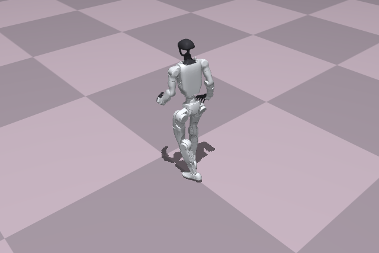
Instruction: Walk run
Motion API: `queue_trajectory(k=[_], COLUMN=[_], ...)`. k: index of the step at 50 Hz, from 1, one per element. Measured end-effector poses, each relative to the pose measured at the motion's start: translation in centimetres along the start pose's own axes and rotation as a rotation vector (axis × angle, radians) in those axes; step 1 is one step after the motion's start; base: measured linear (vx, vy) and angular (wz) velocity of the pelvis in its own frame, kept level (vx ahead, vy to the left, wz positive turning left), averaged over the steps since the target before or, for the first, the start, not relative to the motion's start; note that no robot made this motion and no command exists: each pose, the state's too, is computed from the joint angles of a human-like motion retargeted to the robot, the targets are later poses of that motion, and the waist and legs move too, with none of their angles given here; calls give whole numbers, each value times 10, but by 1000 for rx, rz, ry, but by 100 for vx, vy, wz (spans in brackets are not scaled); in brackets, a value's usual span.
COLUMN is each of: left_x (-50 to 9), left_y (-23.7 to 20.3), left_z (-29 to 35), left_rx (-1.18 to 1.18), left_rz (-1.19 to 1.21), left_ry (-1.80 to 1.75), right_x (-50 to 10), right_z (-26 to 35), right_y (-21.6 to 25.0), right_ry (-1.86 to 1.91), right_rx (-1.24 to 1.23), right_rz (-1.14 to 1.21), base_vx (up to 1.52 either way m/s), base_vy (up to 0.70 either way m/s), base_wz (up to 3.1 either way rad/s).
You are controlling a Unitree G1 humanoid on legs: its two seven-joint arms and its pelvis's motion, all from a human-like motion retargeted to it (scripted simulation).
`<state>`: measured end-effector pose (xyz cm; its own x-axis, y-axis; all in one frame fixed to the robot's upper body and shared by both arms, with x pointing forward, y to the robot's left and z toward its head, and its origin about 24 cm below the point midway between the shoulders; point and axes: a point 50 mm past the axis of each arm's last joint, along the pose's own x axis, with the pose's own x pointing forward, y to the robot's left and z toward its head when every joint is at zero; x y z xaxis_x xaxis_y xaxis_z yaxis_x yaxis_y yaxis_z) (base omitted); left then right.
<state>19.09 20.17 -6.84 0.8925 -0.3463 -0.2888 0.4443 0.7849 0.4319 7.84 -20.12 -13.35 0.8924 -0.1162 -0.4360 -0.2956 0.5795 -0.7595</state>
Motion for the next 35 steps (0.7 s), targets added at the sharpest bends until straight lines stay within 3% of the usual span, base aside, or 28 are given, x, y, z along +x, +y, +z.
queue_trajectory(k=[8,12,17,23,28,35], left_x=[24,3,-26,-60,-73,-80], left_y=[29,-9,-53,-57,-69,-56], left_z=[72,37,-23,-54,-64,-80], left_rx=[144,90,-15,56,-83,-168], left_rz=[-78,-197,-260,-213,-115,-15], left_ry=[-369,-241,100,300,385,516], right_x=[-51,-91,-40,19,49,59], right_z=[-88,-106,-59,17,66,81], right_y=[-17,8,25,22,1,1], right_ry=[428,651,484,87,-254,-261], right_rx=[-74,-206,-97,-82,-181,-152], right_rz=[131,395,274,128,97,150], base_vx=[96,114,53,30,14,-4], base_vy=[-23,-18,-12,-3,10,13], base_wz=[10,-39,-121,-236,-334,-216])
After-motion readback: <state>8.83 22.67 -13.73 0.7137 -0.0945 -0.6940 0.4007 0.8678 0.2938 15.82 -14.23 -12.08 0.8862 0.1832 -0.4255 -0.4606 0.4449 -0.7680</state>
